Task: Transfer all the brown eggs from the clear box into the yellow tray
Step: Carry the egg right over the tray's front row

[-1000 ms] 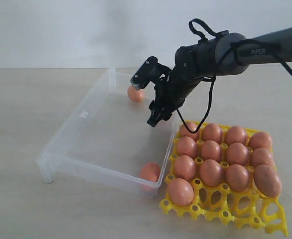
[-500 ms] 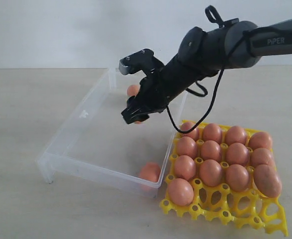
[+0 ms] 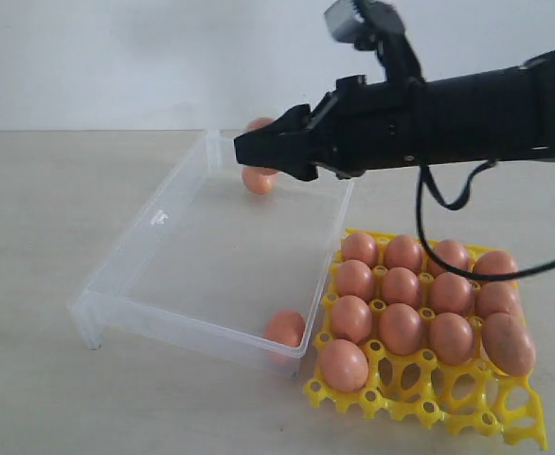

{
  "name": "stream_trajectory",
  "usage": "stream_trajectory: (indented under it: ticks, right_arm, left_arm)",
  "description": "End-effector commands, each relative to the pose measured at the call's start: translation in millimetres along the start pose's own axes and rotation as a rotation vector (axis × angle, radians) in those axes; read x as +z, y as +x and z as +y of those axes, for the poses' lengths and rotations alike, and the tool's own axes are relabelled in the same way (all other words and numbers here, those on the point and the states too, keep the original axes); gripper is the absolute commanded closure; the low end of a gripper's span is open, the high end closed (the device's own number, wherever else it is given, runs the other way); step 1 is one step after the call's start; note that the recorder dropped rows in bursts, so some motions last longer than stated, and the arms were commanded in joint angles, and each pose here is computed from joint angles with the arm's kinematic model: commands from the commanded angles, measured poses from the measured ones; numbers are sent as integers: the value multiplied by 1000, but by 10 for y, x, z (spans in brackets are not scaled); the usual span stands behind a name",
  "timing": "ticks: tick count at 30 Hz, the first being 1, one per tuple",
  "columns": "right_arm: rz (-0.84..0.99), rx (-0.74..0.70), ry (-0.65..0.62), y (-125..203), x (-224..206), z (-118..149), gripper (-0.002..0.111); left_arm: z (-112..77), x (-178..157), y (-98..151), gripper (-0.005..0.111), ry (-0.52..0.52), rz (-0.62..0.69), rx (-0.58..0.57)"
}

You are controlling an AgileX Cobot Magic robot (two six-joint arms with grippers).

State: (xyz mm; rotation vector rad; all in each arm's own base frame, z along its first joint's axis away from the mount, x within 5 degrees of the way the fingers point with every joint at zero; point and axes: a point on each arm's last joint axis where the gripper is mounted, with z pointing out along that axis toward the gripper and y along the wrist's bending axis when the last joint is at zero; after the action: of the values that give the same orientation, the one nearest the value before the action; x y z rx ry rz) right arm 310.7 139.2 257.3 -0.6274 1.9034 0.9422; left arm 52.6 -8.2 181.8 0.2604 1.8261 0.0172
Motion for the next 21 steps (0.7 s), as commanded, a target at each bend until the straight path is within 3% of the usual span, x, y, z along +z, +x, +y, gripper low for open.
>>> stream_trajectory:
  ticks: [1, 6, 10, 15, 21]
  right_arm:
    - [-60, -40, 10, 43, -441, 318, 108]
    - [62, -71, 268, 581, -846, 402, 109]
    - [167, 34, 483, 1161, -1075, 330, 109]
    - [252, 133, 438, 1552, -1117, 402, 109]
    - [258, 146, 474, 1593, -1137, 377, 109]
  left_arm:
    - [1, 2, 8, 103, -4, -3, -12]
    - [1, 2, 8, 103, -4, -3, -12]
    - [1, 2, 8, 103, -4, -3, -12]
    - [1, 2, 8, 103, -4, -3, -12]
    - [1, 2, 8, 103, -4, -3, -12]
